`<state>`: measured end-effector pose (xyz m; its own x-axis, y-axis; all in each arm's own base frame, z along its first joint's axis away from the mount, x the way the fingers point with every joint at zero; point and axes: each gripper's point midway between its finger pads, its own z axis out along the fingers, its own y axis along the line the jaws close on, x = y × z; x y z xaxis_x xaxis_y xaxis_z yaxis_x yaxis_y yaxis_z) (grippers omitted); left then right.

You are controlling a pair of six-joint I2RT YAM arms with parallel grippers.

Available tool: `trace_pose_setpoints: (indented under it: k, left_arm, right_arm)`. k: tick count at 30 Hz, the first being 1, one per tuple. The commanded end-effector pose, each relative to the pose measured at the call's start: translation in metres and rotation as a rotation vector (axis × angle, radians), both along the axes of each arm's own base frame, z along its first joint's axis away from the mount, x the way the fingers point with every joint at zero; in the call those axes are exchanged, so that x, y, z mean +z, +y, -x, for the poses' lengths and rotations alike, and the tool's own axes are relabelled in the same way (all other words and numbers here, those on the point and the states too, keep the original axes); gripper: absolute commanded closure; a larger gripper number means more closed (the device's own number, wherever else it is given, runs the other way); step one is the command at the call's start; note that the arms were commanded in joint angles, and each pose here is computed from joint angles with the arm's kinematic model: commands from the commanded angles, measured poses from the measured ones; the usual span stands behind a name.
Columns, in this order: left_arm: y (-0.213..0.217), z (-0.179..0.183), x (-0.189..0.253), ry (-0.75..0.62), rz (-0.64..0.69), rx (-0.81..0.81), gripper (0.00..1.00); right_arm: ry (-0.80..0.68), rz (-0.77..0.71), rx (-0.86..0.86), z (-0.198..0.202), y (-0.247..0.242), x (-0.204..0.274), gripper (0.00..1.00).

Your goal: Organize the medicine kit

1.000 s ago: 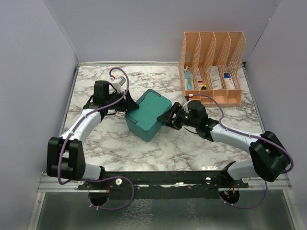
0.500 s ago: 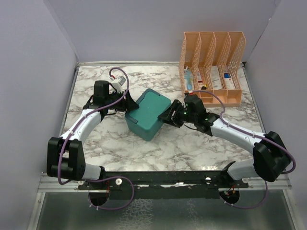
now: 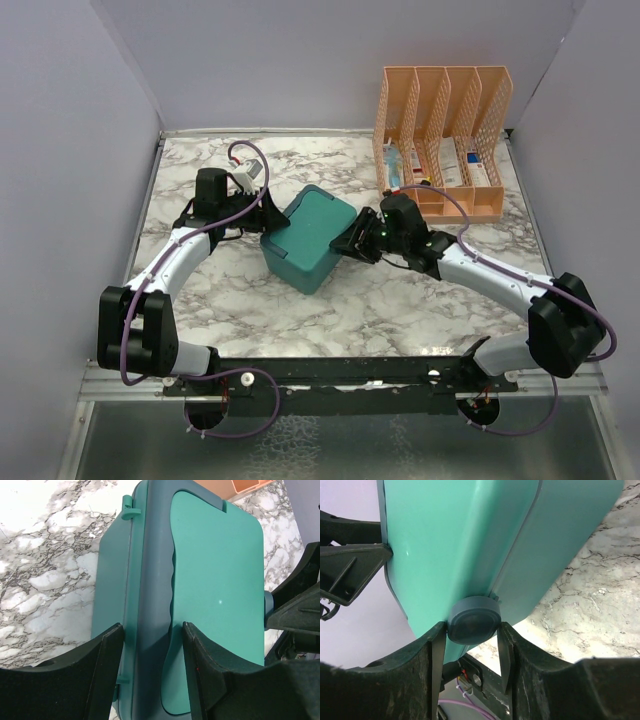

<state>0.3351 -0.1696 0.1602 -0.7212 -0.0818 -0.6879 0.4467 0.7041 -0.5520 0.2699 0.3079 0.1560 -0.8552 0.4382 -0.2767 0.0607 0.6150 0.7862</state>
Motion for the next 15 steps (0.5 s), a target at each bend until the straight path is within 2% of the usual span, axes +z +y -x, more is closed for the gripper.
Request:
trace_pose_setpoints:
  k: [1, 5, 10, 15]
  left_arm:
    - [0.007, 0.018, -0.032, 0.097, -0.063, 0.005, 0.49]
    - [0.007, 0.018, -0.031, 0.096, -0.064, 0.004, 0.49]
    - [0.007, 0.018, -0.032, 0.097, -0.064, 0.004, 0.49]
    - [0.007, 0.018, -0.032, 0.095, -0.064, 0.003, 0.49]
  right_arm:
    - [-0.111, -0.040, -0.036, -0.014, 0.004, 0.025, 0.57]
    - [-0.126, -0.052, -0.033, -0.013, 0.004, 0.025, 0.56]
    - [-0.149, -0.078, -0.024, -0.011, 0.005, 0.031, 0.50]
    - [-0.166, -0.097, -0.047, -0.011, 0.001, 0.035, 0.50]
